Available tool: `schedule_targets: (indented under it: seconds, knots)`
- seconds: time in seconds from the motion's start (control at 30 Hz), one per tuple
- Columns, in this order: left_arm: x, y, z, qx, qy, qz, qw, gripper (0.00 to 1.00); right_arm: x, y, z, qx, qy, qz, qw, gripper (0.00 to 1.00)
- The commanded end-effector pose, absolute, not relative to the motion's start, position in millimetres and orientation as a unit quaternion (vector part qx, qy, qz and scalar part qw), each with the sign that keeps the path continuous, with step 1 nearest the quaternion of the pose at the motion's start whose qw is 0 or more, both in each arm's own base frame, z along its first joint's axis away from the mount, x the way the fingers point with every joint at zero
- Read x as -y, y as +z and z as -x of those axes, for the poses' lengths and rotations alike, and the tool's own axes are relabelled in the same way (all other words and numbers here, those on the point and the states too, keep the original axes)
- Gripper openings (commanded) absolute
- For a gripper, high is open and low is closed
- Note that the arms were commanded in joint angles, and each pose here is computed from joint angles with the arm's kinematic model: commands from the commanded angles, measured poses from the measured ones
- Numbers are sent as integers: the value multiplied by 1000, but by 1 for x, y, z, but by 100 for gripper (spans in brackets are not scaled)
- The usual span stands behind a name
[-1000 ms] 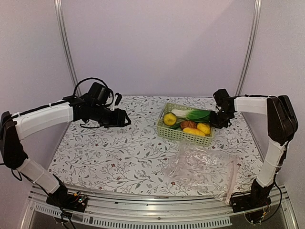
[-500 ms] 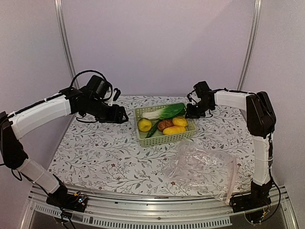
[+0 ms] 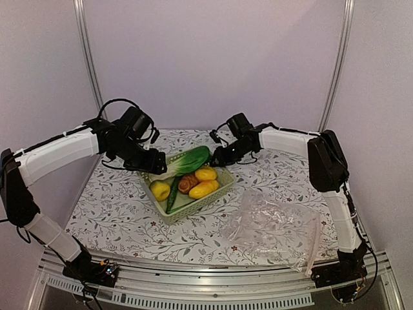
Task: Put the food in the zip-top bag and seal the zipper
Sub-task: Move the bin to the center of the board.
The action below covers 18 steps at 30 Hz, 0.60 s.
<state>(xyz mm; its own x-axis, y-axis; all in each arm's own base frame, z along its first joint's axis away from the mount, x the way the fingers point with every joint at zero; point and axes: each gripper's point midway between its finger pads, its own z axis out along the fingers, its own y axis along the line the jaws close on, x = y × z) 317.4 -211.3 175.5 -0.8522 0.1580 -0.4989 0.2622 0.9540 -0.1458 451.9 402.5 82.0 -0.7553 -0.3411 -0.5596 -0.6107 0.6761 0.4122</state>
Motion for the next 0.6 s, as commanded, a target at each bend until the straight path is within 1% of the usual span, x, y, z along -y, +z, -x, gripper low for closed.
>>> schedule_targets:
  seconds: [0.0,0.07,0.17,0.23,0.3,0.37,0.43,0.47,0.53,0.57]
  knots:
    - [192,159,-316,-965,-67,-111,229,81,-403,76,-439,-885,304,291,199,36]
    - [188,155,-320,-965,-65,-112,228,81,-400,86,-436,-885,306,291,197,46]
    - [181,149,-329,-965,-60,-112,229,79,-400,123,-427,-874,325,293,213,56]
    - [179,142,-335,-964,-60,-120,229,77,-397,155,-422,-866,334,295,227,57]
    - [174,133,-343,-964,-51,-126,228,73,-392,190,-412,-860,344,292,239,57]
    - [169,124,-352,-965,-53,-129,221,68,-384,209,-398,-858,350,291,239,57]
    - [160,114,-363,-968,-46,-121,216,67,-373,225,-382,-857,354,285,243,57]
    - [160,109,-367,-968,-51,-125,212,67,-368,224,-374,-860,355,281,236,57]
    - [161,105,-375,-967,-54,-135,209,64,-354,238,-354,-858,359,279,240,57]
    - [166,103,-378,-966,-62,-143,207,63,-348,236,-347,-861,355,278,236,57]
